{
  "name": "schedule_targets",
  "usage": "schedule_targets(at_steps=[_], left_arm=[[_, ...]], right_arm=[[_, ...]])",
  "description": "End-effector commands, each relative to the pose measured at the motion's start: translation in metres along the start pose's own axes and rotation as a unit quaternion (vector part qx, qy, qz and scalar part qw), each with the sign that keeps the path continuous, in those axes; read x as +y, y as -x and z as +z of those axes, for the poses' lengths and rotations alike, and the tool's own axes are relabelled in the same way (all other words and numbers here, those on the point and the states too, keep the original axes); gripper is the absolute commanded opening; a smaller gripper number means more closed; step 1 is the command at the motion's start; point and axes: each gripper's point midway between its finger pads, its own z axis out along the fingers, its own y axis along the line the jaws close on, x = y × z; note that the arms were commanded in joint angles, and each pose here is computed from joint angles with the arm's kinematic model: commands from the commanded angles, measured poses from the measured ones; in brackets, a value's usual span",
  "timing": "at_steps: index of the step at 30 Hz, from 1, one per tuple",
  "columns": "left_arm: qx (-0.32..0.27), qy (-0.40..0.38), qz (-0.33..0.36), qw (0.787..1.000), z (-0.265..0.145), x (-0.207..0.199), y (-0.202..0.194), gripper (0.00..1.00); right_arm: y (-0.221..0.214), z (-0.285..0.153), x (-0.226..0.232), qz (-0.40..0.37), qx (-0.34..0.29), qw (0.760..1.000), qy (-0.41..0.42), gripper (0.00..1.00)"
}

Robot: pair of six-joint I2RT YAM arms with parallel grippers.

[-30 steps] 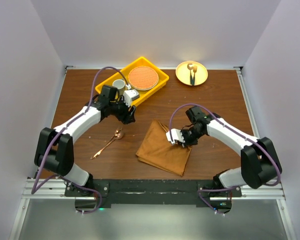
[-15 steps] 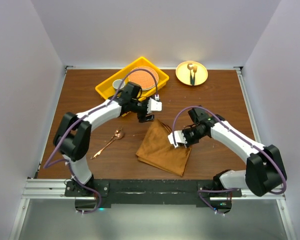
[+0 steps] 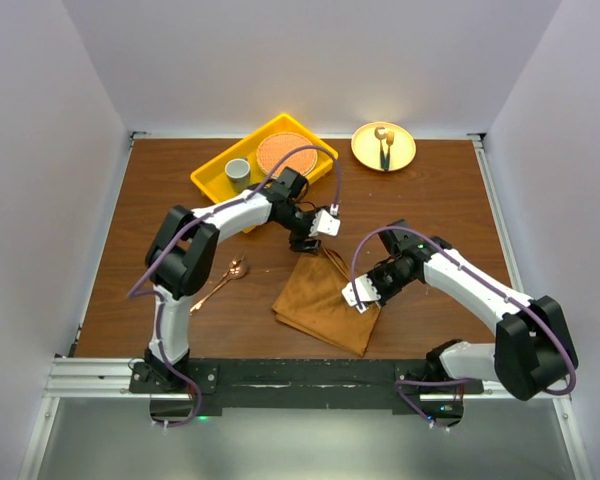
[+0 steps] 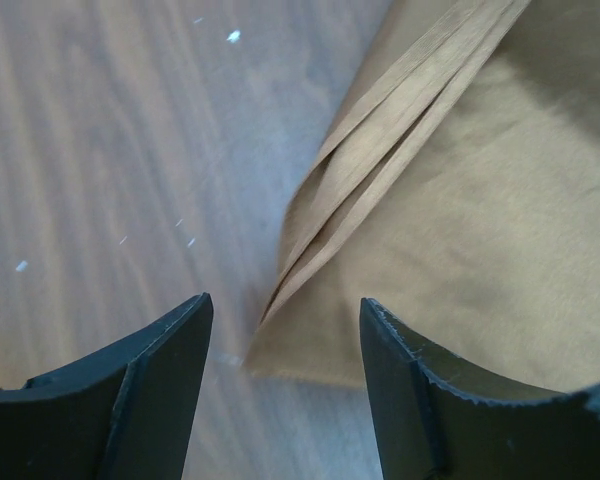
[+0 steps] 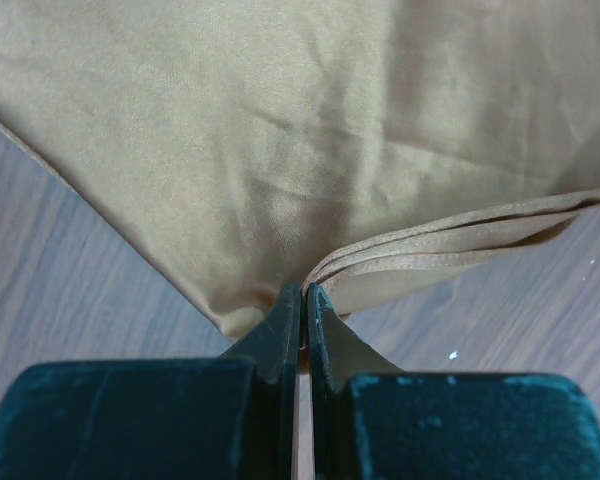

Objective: Fold the napkin into a case and place the utensils inside
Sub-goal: Fold the lower triangle-folded napkin at the center of the board.

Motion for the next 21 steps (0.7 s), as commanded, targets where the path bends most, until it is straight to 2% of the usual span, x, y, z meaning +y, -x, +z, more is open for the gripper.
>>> schedule_targets(at_steps=[1, 12, 17, 21], left_arm=[[-0.029, -0.03, 0.025, 0.999, 0.012, -0.004, 0.021, 0.64], [-0.037, -0.057, 0.027, 0.997, 0.036, -0.006, 0.026, 0.62], [-0.037, -0.072, 0.023, 0.996, 0.041, -0.01, 0.023, 0.54], [-0.051, -0.094, 0.015, 0.994, 0.027, -0.019, 0.036, 0.58]], right_arm=[[0.003, 0.001, 0.002, -0.048, -0.004, 0.999, 0.005, 0.0], [0.003, 0.002, 0.009, -0.098, -0.001, 0.995, 0.006, 0.0], [0.002, 0.002, 0.011, -0.123, 0.003, 0.992, 0.0, 0.0], [0.0, 0.002, 0.012, -0.118, 0.006, 0.993, 0.003, 0.0]])
